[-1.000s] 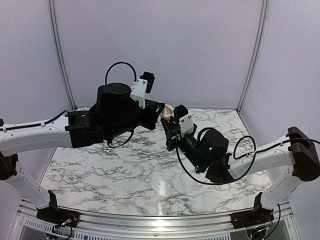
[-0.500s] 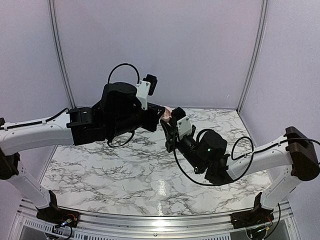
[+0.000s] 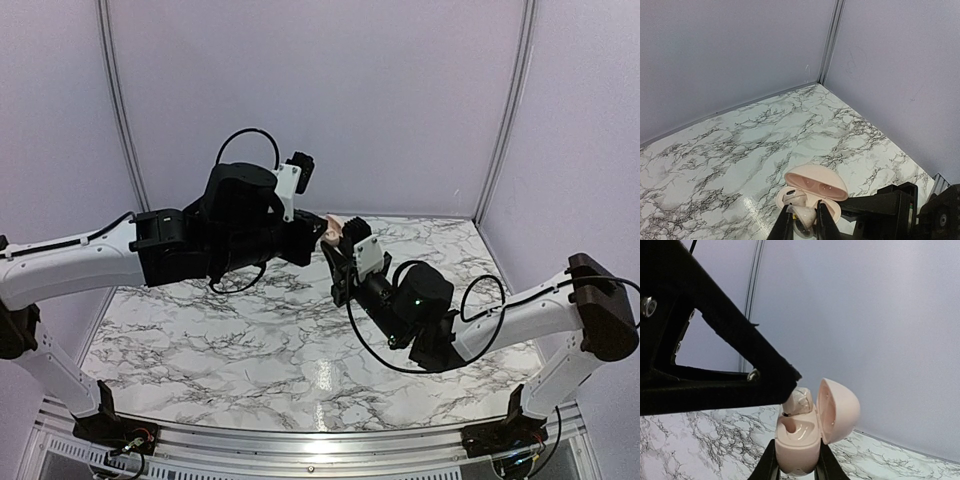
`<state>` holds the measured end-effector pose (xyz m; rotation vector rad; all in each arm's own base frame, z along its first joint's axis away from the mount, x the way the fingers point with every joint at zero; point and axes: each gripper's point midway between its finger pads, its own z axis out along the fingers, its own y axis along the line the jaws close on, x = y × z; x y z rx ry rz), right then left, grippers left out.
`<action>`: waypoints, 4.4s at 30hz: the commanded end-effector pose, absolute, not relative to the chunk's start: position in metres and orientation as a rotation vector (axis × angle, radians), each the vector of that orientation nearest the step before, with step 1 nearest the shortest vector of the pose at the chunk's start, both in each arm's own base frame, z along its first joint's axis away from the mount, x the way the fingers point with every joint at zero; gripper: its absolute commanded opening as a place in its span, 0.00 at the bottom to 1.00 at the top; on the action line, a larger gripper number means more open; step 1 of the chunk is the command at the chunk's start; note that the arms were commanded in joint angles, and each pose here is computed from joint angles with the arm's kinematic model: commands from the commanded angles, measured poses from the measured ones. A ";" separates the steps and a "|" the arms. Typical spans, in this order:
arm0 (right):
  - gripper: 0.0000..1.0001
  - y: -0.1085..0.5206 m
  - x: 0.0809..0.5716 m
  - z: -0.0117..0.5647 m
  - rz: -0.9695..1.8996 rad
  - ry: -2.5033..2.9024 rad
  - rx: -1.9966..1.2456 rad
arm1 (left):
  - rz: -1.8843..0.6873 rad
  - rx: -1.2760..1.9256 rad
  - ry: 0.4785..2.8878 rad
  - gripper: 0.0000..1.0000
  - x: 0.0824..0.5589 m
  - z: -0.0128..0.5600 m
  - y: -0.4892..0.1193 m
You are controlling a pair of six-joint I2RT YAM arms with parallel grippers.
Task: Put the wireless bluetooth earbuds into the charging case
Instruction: Insert the right earbud into the right side groove of the charging case, then adjust the right earbud in the right side groove of the charging case.
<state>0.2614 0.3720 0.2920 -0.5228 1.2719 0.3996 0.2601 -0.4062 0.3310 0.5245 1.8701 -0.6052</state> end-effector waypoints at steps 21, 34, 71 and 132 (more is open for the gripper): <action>0.00 0.370 0.259 0.301 0.386 1.233 -0.498 | -0.562 0.579 1.978 0.09 0.258 0.312 -0.414; 0.00 0.369 0.259 0.303 0.390 1.230 -0.492 | -0.572 0.597 2.008 0.09 0.253 0.304 -0.413; 0.00 0.370 0.248 0.305 0.523 1.210 -0.463 | -0.510 0.570 2.083 0.38 0.261 0.297 -0.416; 0.00 0.377 0.171 0.294 1.089 1.247 -0.912 | -0.316 1.457 1.230 0.49 0.135 0.345 -0.374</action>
